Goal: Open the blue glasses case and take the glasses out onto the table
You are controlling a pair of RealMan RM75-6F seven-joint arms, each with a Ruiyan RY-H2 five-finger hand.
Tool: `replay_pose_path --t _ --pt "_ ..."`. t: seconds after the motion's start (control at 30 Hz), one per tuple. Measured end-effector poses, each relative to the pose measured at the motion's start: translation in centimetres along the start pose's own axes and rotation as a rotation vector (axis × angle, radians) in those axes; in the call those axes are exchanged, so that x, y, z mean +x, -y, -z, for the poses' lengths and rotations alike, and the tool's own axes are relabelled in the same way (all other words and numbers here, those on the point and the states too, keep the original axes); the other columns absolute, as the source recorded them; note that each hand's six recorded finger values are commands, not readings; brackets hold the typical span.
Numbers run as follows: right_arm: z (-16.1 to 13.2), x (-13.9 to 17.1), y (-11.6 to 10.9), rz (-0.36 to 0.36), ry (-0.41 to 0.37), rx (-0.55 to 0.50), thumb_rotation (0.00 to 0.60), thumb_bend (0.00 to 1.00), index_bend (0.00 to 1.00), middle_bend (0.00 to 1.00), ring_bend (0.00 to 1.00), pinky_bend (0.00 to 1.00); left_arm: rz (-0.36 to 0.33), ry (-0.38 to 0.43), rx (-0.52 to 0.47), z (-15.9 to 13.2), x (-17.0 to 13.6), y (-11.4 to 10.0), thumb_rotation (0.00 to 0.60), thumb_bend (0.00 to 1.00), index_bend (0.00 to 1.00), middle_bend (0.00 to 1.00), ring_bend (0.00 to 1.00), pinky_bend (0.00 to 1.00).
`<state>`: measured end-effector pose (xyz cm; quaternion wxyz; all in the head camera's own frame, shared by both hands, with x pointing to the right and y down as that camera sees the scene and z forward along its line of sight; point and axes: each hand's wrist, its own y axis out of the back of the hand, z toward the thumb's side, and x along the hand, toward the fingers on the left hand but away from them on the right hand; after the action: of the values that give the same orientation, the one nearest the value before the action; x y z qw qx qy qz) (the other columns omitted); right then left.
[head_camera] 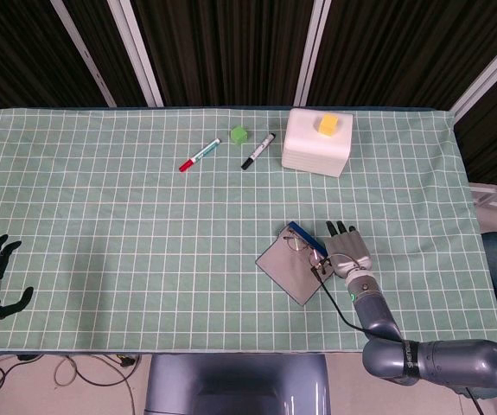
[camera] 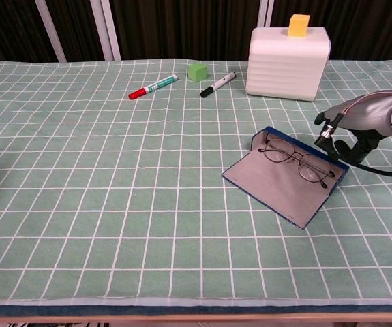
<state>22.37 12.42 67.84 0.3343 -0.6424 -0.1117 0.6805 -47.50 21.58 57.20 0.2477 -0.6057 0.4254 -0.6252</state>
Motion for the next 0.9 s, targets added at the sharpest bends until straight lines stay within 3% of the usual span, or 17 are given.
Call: replay_pose_path --t 0.13,0.23,0.5,0.9 --pt "-0.2 0.1 -0.3 0.017 -0.004 -0.001 0.600 0.40 0.30 0.02 0.00 0.19 0.002 -0.001 0.000 0.0 0.0 0.0 0.600 0.31 0.12 0.00 0.00 0.00" --pt "-0.2 0.1 -0.6 0.038 0.008 -0.006 0.600 0.29 0.25 0.02 0.00 0.19 0.001 -0.001 0.001 0.0 0.0 0.0 0.600 0.31 0.12 0.00 0.00 0.00" --pt "-0.3 -1.2 -2.2 0.098 0.071 -0.103 0.600 0.20 0.19 0.01 0.00 0.19 0.002 -0.005 0.003 0.0 0.0 0.1 0.600 0.31 0.12 0.00 0.00 0.00" --pt "-0.6 -2.2 -2.2 0.080 0.103 -0.154 0.600 0.20 0.19 0.01 0.00 0.19 0.001 -0.007 0.004 0.0 0.1 0.0 0.600 0.31 0.13 0.00 0.00 0.00"
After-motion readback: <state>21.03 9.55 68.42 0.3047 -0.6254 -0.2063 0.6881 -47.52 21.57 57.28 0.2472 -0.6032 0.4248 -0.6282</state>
